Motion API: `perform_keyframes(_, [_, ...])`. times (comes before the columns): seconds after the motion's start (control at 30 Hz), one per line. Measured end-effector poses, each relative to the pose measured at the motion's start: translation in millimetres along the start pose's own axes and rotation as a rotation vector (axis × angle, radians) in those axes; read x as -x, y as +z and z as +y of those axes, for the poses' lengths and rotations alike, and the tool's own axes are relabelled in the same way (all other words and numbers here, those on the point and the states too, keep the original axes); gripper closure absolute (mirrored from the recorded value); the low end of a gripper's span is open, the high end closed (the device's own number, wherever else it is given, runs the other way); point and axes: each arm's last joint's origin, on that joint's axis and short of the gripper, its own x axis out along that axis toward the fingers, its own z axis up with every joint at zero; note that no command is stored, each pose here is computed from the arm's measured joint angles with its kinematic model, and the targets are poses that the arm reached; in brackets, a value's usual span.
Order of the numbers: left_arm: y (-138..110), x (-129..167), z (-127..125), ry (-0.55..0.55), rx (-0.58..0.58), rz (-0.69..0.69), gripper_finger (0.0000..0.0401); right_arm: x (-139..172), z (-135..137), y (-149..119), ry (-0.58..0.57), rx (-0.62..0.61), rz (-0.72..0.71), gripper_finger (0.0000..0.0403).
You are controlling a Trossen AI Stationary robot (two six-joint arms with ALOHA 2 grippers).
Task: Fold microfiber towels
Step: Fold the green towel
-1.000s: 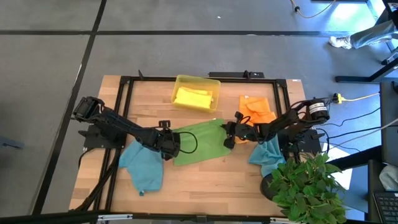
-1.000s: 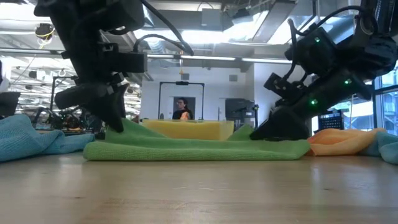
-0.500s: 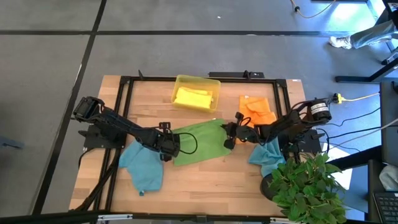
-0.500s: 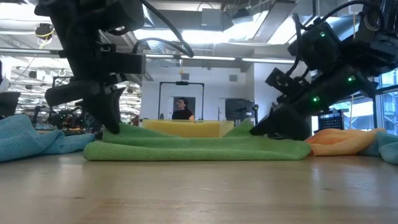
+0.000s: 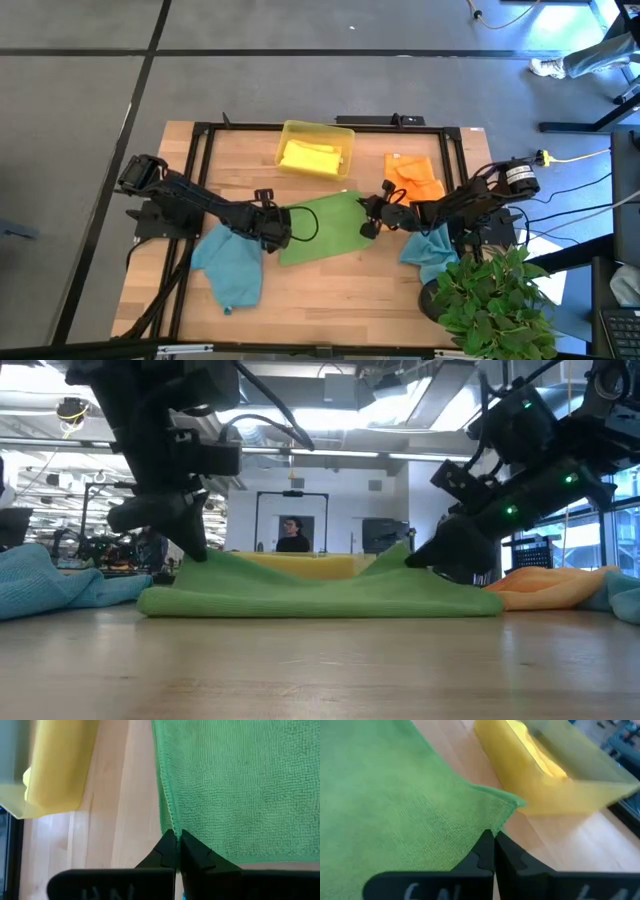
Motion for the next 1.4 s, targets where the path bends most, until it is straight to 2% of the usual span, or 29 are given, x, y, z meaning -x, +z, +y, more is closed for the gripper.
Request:
perform_keyframes(0.2, [2, -5, 7, -0.009, 0.035, 0.023, 0.0401, -5, -7, -5, -0.013, -0.01, 0.056, 0.0398])
perform_keyframes(0.43, [2, -10, 15, -0.018, 0.104, 0.051, 0.0382, -7, -11, -4, -0.019, -0.026, 0.055, 0.0368])
perform_keyframes(0.63, [3, -12, 18, -0.01, 0.117, 0.057, 0.034, -7, -12, -3, -0.042, 0.0, 0.047, 0.0323])
perform_keyframes(0.83, [3, -11, 22, 0.096, 0.11, 0.039, 0.0309, -1, -15, 6, -0.042, 0.001, 0.006, 0.0268])
perform_keyframes(1.0, [15, 6, 26, 0.076, 0.099, 0.043, 0.0301, 11, -21, 23, -0.029, 0.012, -0.064, 0.0235])
perform_keyframes(1.07, [24, 17, 22, 0.026, 0.119, -0.012, 0.0301, 18, -21, 31, 0.036, 0.042, -0.109, 0.023])
perform_keyframes(1.13, [32, 26, 10, -0.029, 0.143, -0.103, 0.03, 24, -18, 37, 0.151, 0.06, -0.151, 0.0231])
perform_keyframes(1.23, [36, 38, -11, -0.124, 0.115, -0.21, 0.03, 32, -13, 41, 0.336, 0.062, -0.181, 0.0241])
perform_keyframes(1.33, [28, 46, -33, -0.221, 0.088, -0.254, 0.03, 34, -8, 37, 0.468, 0.056, -0.153, 0.0254])
perform_keyframes(1.4, [19, 53, -45, -0.249, 0.071, -0.247, 0.03, 36, -4, 34, 0.506, 0.065, -0.121, 0.0262])
